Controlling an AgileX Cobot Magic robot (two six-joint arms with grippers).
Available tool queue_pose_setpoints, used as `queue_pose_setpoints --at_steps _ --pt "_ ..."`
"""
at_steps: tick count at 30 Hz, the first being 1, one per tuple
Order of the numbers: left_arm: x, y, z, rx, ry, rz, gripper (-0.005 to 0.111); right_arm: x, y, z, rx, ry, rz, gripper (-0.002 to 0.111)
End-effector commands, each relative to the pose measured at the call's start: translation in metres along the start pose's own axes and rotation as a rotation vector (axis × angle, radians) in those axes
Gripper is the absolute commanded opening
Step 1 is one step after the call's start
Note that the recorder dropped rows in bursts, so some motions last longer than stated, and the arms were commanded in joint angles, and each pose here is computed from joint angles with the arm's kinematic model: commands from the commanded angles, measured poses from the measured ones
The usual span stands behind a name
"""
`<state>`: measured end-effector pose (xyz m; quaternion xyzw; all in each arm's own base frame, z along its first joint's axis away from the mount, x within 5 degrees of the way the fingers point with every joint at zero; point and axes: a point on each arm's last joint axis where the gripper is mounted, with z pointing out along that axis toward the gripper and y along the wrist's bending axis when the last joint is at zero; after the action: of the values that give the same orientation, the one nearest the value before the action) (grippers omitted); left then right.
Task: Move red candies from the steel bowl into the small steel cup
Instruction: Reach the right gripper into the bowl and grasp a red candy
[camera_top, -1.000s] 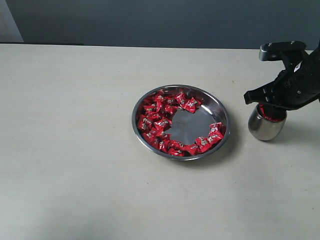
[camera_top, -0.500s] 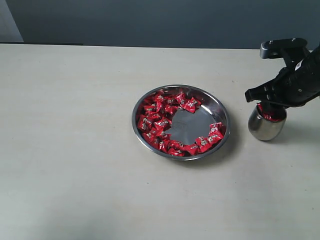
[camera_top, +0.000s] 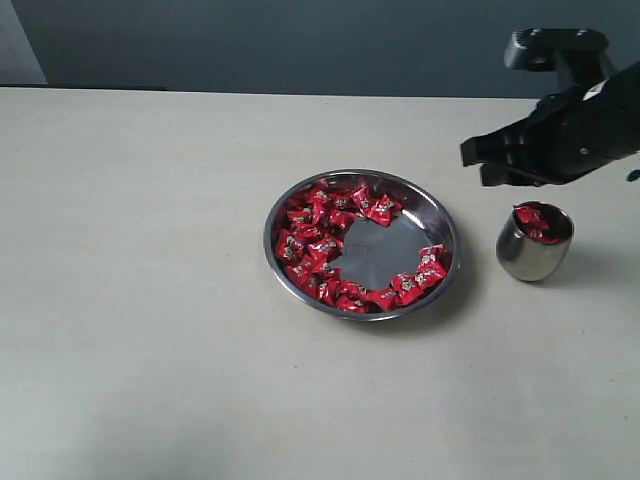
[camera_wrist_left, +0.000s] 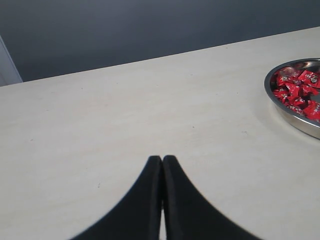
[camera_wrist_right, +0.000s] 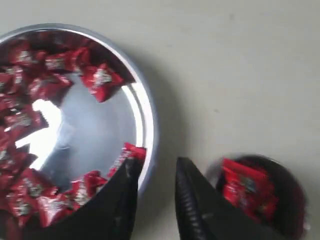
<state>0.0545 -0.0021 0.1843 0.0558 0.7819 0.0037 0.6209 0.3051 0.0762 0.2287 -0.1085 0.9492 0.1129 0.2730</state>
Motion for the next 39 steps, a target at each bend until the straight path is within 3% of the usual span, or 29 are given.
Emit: queue_pose_setpoints --at_steps 1,8,14,21,29,39 --pt "-0.001 0.000 0.000 0.003 -0.011 -0.006 0.000 -0.004 0.025 0.019 -0.062 -0.074 -0.102 0.027" --pt "-0.001 0.000 0.000 0.003 -0.011 -0.006 0.000 -0.023 0.039 0.055 -0.084 -0.050 -0.156 0.027" --pt "-0.001 0.000 0.000 0.003 -0.011 -0.006 0.000 -0.034 0.044 0.081 -0.156 0.090 -0.166 0.041" --pt "-0.001 0.000 0.000 0.003 -0.011 -0.006 0.000 -0.015 0.066 0.095 -0.278 0.318 -0.218 0.041" --pt "-0.001 0.000 0.000 0.003 -0.011 -0.006 0.000 -0.008 0.105 0.119 -0.275 0.245 -0.284 0.041" --pt "-0.001 0.000 0.000 0.003 -0.011 -0.006 0.000 -0.004 0.106 0.146 -0.224 0.183 -0.281 0.041"
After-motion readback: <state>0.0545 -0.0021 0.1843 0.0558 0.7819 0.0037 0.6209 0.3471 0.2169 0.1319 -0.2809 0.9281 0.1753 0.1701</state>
